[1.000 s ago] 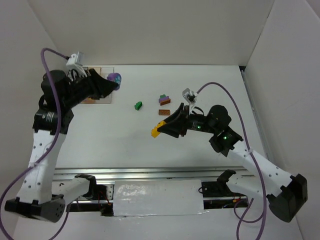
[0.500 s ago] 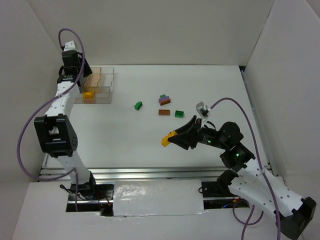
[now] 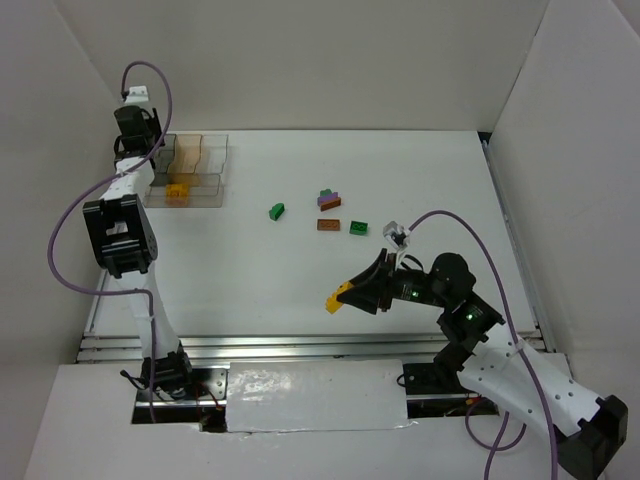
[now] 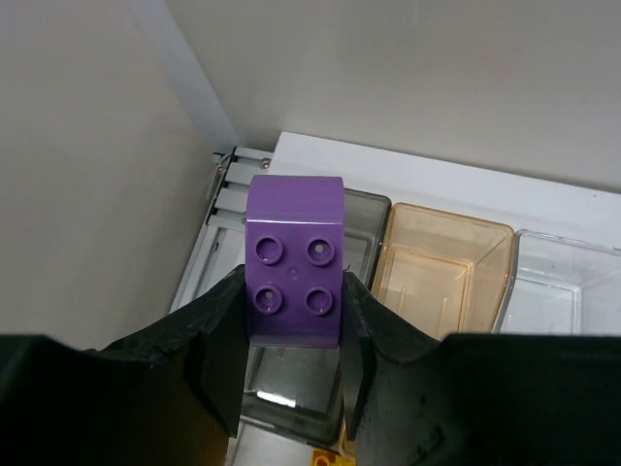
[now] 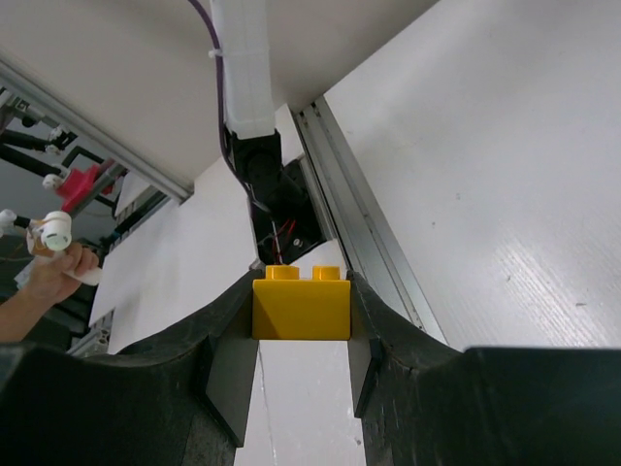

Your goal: Sort the legos into containers by color

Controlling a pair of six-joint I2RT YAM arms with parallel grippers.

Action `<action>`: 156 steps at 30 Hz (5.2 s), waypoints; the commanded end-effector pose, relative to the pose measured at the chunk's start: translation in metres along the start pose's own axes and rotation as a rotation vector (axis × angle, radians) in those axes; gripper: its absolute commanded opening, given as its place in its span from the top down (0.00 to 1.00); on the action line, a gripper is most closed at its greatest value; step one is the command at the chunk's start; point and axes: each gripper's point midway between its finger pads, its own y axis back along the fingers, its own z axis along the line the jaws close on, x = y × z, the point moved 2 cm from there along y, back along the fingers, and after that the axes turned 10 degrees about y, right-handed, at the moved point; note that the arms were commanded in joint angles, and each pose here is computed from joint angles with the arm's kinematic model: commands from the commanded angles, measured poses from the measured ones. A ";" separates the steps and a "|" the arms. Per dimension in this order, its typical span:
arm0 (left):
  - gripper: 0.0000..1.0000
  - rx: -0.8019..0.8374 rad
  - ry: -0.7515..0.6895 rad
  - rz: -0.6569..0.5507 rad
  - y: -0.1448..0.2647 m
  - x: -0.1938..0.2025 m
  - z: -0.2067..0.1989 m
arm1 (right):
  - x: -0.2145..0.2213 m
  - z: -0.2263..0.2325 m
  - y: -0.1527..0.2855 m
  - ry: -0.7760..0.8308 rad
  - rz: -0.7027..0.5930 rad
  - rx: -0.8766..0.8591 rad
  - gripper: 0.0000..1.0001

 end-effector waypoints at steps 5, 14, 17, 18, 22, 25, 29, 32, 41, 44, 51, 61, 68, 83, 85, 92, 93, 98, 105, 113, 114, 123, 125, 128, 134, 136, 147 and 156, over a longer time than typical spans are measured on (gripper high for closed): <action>1.00 0.086 -0.089 -0.103 -0.026 -0.013 -0.005 | 0.002 -0.003 -0.010 -0.038 0.012 -0.025 1.00; 0.80 0.041 -0.043 -0.064 -0.036 0.022 0.012 | 0.000 -0.005 -0.012 -0.048 0.012 -0.011 1.00; 0.72 0.039 -0.006 -0.058 -0.032 0.026 0.013 | 0.000 -0.007 -0.013 -0.050 0.015 -0.010 1.00; 0.63 0.038 0.002 -0.053 -0.032 0.029 0.013 | 0.000 -0.007 -0.014 -0.051 0.017 -0.014 1.00; 0.44 0.009 0.024 -0.038 -0.028 0.035 0.019 | 0.001 -0.006 -0.015 -0.057 0.015 -0.025 1.00; 0.36 0.000 0.055 -0.034 -0.027 0.034 0.021 | 0.002 -0.007 -0.014 -0.057 0.016 -0.018 1.00; 0.00 0.023 0.132 -0.087 -0.016 -0.004 0.017 | 0.003 -0.007 -0.014 -0.056 0.021 -0.019 1.00; 0.01 0.029 0.229 -0.177 0.003 -0.063 0.012 | 0.000 -0.007 -0.015 -0.051 0.022 -0.017 1.00; 0.00 0.695 0.708 -0.256 0.192 -0.193 -0.073 | -0.017 -0.021 -0.024 -0.070 -0.029 0.057 1.00; 0.00 0.976 0.800 -0.208 0.272 -0.193 -0.111 | -0.035 -0.017 -0.026 -0.074 -0.065 0.063 1.00; 0.00 1.060 0.510 0.068 0.410 -0.110 -0.188 | -0.065 -0.001 -0.019 -0.110 -0.126 0.055 1.00; 0.03 1.597 0.397 0.387 0.599 -0.015 -0.192 | -0.093 0.048 -0.005 -0.089 -0.225 -0.144 1.00; 0.08 1.646 0.333 0.521 0.616 0.022 -0.213 | -0.101 0.069 -0.025 -0.110 -0.166 -0.279 1.00; 0.20 1.643 0.266 0.635 0.625 0.048 -0.246 | -0.097 0.059 -0.055 -0.040 -0.077 -0.211 1.00; 0.21 1.660 0.263 0.624 0.628 0.043 -0.246 | -0.093 0.056 -0.058 -0.041 -0.060 -0.211 1.00; 0.73 1.698 0.244 0.649 0.632 0.043 -0.250 | -0.086 0.049 -0.063 -0.018 -0.047 -0.194 1.00; 0.93 1.701 0.242 0.647 0.633 0.042 -0.250 | -0.087 0.048 -0.062 -0.012 -0.050 -0.194 1.00; 1.00 1.668 0.220 0.638 0.628 0.040 -0.252 | -0.095 0.049 -0.058 0.026 -0.095 -0.185 0.01; 1.00 1.348 0.148 0.530 0.570 0.028 -0.254 | -0.119 -0.008 -0.022 -0.002 -0.238 0.249 0.00; 1.00 0.383 0.306 0.322 0.378 -0.025 -0.166 | -0.113 -0.053 0.029 -0.077 -0.337 0.638 0.00; 1.00 0.307 0.357 0.303 0.358 -0.030 -0.152 | -0.111 -0.052 0.029 -0.076 -0.339 0.627 0.00; 1.00 -0.178 0.838 0.219 0.184 -0.016 -0.085 | -0.074 -0.062 0.014 -0.107 -0.247 0.575 0.00; 1.00 -0.206 0.884 0.192 0.161 -0.021 -0.084 | -0.069 -0.059 0.009 -0.112 -0.227 0.536 0.00; 1.00 -0.300 0.887 0.215 0.126 -0.003 -0.080 | -0.060 -0.062 0.005 -0.121 -0.205 0.523 0.00; 1.00 -0.433 0.975 0.298 0.096 0.061 -0.054 | -0.049 -0.072 0.002 -0.103 -0.175 0.540 0.00; 1.00 -0.424 1.007 0.330 0.094 0.080 -0.054 | -0.046 -0.074 0.000 -0.098 -0.160 0.541 0.00; 0.88 -0.354 1.043 0.382 0.087 0.116 -0.064 | -0.038 -0.083 -0.006 -0.094 -0.122 0.546 0.00; 0.33 -0.288 1.063 0.365 0.091 0.100 -0.072 | -0.035 -0.086 -0.009 -0.092 -0.100 0.550 0.00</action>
